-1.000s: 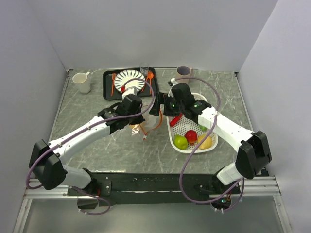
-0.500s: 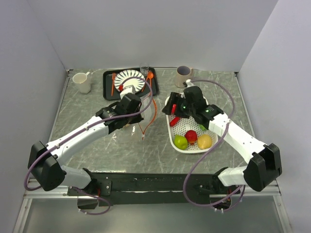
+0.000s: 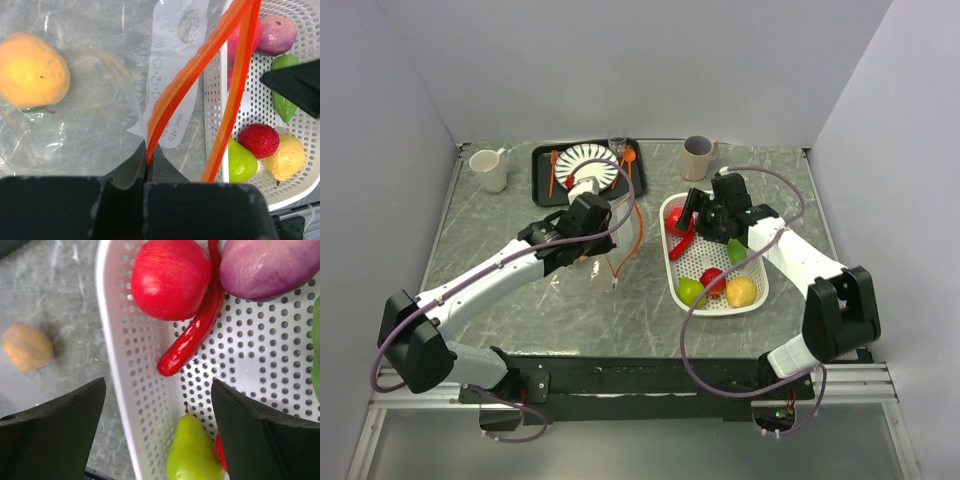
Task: Place the food in the zip-top bag and seal the zipper
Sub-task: Pick up the fake fruit from the bin.
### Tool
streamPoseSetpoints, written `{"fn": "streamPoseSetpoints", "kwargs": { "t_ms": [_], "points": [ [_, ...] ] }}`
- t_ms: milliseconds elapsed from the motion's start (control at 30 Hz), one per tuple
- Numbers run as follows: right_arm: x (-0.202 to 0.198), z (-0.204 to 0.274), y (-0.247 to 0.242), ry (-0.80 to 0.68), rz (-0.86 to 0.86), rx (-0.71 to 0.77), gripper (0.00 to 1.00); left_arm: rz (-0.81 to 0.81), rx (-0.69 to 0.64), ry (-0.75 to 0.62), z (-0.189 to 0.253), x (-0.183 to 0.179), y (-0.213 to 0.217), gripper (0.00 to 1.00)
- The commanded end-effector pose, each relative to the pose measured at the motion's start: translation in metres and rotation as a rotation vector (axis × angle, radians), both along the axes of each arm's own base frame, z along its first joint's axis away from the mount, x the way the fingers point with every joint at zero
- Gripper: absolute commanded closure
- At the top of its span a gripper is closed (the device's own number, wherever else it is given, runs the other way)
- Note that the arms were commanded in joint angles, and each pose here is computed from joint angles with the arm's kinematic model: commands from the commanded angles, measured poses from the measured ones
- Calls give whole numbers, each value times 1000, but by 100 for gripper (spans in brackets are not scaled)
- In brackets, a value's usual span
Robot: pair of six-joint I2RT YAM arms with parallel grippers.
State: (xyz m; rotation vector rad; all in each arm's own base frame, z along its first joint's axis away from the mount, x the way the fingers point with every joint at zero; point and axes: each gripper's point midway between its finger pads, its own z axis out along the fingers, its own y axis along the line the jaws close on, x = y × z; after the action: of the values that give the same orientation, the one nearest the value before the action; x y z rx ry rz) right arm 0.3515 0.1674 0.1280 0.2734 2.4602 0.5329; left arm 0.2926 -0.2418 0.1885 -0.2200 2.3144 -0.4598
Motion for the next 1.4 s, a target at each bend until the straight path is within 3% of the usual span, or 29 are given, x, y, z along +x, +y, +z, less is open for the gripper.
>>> {"fn": "streamPoseSetpoints", "kwargs": {
  "t_ms": [0,700,1367],
  "points": [
    [29,18,4,-65,24,11,7,-9,-28,-23,8,5,-6,99],
    [78,-22,12,20,37,-75,7,-26,-42,-17,7,7,-10,99],
    [72,-53,8,116,35,-115,17,-2,-34,-10,5,7,-3,99]
  ]
}}
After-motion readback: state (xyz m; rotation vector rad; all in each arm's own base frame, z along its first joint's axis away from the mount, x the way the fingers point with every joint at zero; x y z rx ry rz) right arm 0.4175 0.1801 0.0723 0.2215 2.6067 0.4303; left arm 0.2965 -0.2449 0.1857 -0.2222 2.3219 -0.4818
